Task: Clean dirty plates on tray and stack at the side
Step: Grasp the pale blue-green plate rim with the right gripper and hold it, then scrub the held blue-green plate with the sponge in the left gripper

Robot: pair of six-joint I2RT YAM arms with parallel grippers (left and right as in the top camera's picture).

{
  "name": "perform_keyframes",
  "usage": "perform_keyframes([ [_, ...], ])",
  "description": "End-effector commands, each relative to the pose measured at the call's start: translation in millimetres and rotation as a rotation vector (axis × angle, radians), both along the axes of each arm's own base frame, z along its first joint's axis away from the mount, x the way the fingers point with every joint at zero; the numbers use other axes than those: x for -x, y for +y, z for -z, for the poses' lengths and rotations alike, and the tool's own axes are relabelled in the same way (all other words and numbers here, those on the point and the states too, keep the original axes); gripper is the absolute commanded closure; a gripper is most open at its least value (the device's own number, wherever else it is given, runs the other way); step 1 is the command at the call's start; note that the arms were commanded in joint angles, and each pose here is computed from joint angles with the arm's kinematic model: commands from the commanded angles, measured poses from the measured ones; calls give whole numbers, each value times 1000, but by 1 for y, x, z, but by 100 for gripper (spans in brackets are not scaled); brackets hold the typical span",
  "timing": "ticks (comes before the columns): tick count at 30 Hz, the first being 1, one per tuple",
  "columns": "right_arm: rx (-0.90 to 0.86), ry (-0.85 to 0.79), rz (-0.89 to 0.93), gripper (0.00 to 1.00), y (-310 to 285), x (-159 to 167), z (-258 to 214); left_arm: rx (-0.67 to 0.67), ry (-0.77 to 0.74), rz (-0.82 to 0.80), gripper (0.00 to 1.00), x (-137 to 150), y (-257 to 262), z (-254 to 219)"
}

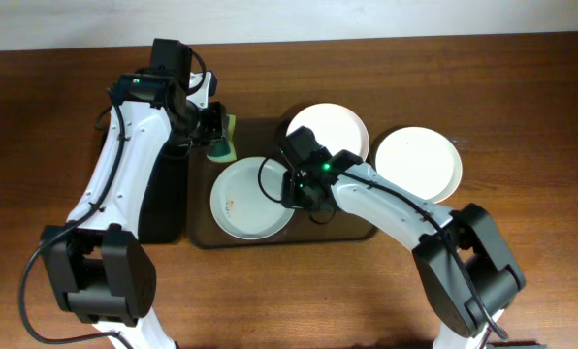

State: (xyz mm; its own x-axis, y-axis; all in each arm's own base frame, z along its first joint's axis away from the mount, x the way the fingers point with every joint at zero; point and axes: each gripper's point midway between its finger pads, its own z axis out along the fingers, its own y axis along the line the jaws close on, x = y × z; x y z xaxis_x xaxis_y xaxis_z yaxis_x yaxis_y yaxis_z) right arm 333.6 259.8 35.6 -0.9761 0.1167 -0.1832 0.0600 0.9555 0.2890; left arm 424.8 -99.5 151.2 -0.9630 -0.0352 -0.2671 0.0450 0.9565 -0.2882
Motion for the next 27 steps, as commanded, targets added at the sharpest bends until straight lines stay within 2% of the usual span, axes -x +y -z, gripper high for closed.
perform_keyframes([
  [1,-36,3,1,65,10,-2,-3,13,-10,-5,99,0,-2,-8],
  [3,-35,10,5,62,10,-1,0,14,-7,-4,99,0,-2,-8],
  [11,-54,54,56,62,12,-5,20,13,3,-5,99,2,-2,-6],
  [19,-78,26,77,96,17,-16,23,-4,51,-7,99,13,1,10],
  [21,-79,19,79,96,17,-17,23,-50,97,-18,99,23,10,32],
  [27,-81,26,119,96,6,-25,23,-67,174,-18,99,46,14,74],
])
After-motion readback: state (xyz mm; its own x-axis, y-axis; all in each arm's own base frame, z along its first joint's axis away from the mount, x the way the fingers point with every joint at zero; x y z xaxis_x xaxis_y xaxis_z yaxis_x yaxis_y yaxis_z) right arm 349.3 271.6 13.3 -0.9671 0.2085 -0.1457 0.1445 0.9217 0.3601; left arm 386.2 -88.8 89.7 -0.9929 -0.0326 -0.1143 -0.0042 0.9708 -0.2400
